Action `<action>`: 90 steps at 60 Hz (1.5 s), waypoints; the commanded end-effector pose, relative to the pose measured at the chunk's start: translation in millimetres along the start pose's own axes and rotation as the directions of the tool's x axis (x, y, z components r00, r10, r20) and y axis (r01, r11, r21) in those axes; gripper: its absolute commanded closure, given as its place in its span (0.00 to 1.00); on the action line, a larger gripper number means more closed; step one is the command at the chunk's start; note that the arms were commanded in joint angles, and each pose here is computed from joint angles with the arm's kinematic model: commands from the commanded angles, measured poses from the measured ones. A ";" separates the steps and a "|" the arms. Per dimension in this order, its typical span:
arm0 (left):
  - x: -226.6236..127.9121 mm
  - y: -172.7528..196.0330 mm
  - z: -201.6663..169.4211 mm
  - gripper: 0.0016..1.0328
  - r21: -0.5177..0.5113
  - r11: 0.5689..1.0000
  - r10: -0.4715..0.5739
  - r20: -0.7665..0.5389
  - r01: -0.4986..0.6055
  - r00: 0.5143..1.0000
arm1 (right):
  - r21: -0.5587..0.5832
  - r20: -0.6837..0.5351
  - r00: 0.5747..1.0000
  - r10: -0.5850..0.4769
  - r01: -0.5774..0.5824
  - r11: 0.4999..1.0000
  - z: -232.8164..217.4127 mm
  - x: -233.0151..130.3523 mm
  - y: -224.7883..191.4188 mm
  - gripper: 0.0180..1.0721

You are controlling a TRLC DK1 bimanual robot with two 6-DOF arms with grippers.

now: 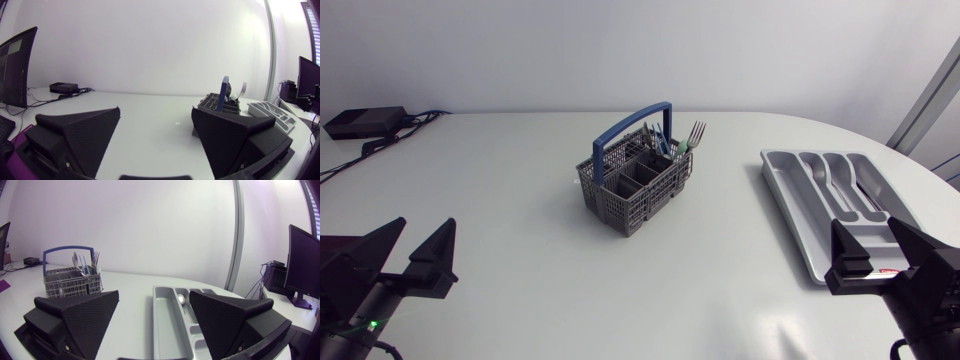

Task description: Sort the cutlery from the basket into the organizer compartments.

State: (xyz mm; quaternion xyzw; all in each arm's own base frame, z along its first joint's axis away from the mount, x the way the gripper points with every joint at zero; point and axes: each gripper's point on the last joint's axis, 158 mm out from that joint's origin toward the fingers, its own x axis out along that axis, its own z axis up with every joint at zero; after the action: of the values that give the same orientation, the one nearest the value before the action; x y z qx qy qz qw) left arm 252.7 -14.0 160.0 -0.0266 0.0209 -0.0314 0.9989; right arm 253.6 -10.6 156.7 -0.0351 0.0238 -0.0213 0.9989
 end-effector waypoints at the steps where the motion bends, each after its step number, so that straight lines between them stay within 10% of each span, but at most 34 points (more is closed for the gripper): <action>1: 0.5 -1.3 -7.5 0.04 -0.023 1.000 -0.005 -0.012 0.004 1.000 | 0.023 -0.021 1.000 0.010 -0.009 1.000 -10.4 0.9 2.6 0.04; 48: -1.4 -8.7 39.1 0.05 -0.045 0.999 -0.027 0.058 0.029 0.998 | 0.018 0.050 0.997 0.052 -0.053 0.998 29.1 2.4 14.2 0.04; 73: 45.2 -29.7 53.9 0.06 -0.088 0.995 -0.064 -0.182 0.048 0.981 | 0.033 -0.073 0.995 0.075 -0.073 0.997 34.5 39.8 27.1 0.05; 90: 86.3 -95.3 11.4 0.07 -0.003 0.986 -0.148 -0.501 0.169 0.853 | 0.009 -0.267 0.960 0.079 -0.080 0.997 11.2 74.4 38.0 0.05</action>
State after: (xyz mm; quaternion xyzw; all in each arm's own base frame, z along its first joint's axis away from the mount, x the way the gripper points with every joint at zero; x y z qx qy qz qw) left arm 325.1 -93.7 180.4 -0.0097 0.2458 -0.1024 0.9639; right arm 321.0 23.1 161.1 -0.0403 0.1427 0.0187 0.9888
